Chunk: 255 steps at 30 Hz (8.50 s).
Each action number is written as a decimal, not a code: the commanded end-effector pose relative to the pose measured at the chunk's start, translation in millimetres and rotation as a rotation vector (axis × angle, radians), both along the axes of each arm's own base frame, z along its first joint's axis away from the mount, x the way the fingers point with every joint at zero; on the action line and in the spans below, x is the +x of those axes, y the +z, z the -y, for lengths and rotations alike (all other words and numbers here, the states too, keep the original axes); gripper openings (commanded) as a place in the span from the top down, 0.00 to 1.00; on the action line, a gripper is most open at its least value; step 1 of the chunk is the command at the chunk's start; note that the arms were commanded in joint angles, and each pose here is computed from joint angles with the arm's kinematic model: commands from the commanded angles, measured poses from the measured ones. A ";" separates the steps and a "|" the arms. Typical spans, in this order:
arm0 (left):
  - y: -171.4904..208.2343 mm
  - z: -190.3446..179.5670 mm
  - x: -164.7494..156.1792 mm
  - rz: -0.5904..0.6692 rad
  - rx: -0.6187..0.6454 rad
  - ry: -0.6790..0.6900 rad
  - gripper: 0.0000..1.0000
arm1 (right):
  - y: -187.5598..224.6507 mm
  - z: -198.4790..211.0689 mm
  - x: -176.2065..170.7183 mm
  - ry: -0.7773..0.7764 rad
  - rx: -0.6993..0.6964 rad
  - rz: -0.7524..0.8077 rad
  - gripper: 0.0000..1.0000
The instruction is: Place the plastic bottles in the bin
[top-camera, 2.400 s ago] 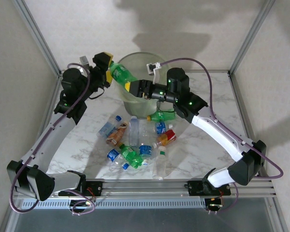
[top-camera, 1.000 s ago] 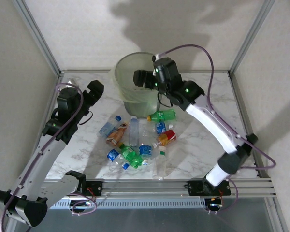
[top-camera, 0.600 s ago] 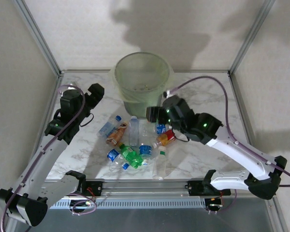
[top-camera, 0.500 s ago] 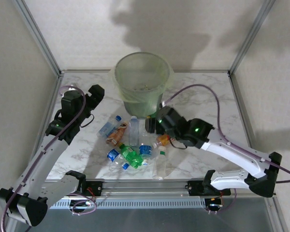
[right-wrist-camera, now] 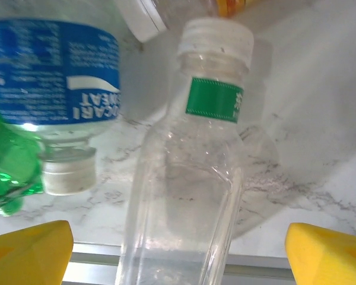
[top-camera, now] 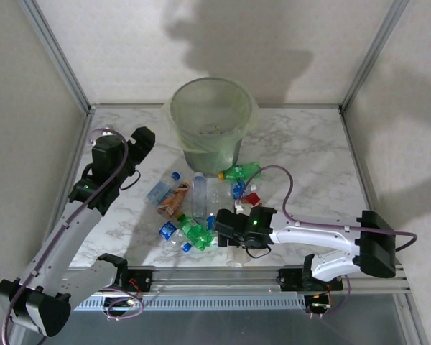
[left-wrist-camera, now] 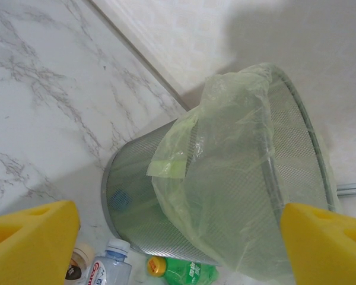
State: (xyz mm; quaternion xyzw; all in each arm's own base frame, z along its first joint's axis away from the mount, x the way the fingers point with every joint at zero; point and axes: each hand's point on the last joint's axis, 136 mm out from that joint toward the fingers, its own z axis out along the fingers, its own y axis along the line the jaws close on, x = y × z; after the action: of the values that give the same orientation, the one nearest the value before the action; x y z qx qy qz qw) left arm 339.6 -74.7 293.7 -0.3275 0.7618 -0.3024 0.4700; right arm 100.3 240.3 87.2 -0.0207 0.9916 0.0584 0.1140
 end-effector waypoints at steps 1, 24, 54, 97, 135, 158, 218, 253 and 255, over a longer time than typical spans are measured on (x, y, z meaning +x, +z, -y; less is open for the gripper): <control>0.6 -0.3 0.7 0.010 -0.012 0.007 0.13 | -13.5 0.4 -10.0 -0.031 -0.024 -0.062 0.07; -10.3 -0.9 2.8 -0.010 -0.020 0.012 0.14 | -54.4 23.9 -1.8 -0.079 -0.081 -0.114 0.37; 163.5 137.7 -41.9 0.474 -0.094 -0.802 0.12 | 311.8 -99.1 156.1 0.428 0.557 0.884 0.41; 131.0 167.8 -28.5 0.388 0.002 -0.887 0.41 | 285.1 -123.8 147.8 0.588 0.407 0.820 0.42; 173.5 78.0 108.5 0.489 -0.116 -0.009 0.80 | 288.5 85.3 192.8 -0.356 0.274 0.923 0.01; 125.9 118.5 169.0 0.279 0.259 0.021 0.16 | 279.4 102.2 191.4 -0.389 0.253 0.882 0.01; -216.8 15.8 -5.7 -0.605 0.752 -0.342 0.00 | 244.0 108.1 192.6 -0.429 0.304 0.821 0.01; -232.3 -0.8 -7.3 -0.673 0.548 -0.274 0.00 | 252.0 104.7 204.5 -0.411 0.289 0.826 0.01; -233.6 0.7 -9.8 -0.678 0.534 -0.278 0.00 | 251.3 104.0 205.5 -0.409 0.286 0.826 0.01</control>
State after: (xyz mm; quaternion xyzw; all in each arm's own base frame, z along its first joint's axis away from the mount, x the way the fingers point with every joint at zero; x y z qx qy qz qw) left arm 334.8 -70.7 60.0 -0.1616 0.9609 -0.0090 0.2247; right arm 301.9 133.8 323.9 0.1721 0.8374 0.1479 0.4973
